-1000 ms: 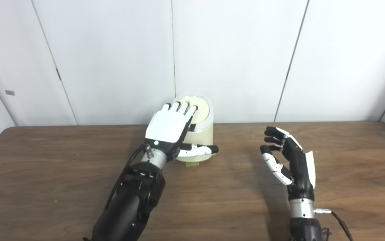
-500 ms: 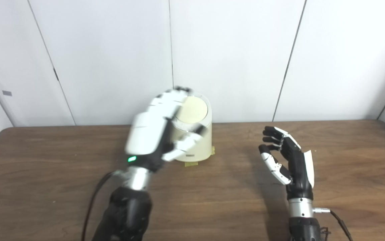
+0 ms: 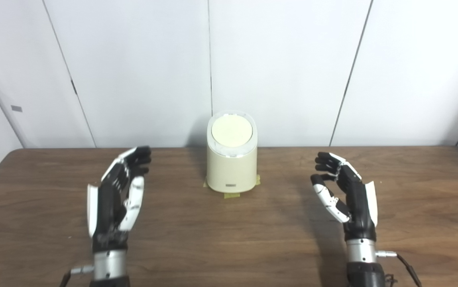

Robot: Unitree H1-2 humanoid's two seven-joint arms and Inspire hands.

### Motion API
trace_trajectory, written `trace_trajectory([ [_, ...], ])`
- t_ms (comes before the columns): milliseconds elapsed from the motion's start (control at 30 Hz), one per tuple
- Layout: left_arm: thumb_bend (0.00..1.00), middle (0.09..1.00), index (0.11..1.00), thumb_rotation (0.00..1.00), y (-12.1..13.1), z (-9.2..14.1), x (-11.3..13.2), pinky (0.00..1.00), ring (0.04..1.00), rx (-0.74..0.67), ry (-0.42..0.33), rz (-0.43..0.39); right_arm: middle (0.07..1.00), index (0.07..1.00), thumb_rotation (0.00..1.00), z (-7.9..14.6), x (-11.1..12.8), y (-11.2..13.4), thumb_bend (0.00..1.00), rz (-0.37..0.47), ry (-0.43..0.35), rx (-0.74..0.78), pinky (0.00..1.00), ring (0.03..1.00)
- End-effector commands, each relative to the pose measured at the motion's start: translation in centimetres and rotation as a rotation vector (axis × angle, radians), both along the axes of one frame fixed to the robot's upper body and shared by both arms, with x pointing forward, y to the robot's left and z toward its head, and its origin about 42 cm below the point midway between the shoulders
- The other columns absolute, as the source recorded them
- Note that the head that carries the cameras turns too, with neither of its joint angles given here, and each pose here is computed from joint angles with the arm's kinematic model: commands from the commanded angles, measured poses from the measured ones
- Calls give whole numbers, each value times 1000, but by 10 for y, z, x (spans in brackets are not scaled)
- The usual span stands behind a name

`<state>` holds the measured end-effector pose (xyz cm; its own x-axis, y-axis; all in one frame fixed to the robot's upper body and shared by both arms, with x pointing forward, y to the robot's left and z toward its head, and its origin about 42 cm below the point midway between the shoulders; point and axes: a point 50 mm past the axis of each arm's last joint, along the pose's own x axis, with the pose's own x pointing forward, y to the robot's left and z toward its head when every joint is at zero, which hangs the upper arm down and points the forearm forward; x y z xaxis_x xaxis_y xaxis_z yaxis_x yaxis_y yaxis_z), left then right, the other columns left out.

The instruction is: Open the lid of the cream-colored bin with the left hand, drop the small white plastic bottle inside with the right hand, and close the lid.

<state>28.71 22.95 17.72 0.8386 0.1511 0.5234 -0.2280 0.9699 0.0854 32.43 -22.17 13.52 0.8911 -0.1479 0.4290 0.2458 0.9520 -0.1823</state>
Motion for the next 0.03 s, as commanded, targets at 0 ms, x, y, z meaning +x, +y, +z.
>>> trace_trajectory([
  [0,200,727,720,536,1,1,0,643,705,-33,-44,-3,699,704,474,-13,-16,0,218,-6,40,16,578,677],
])
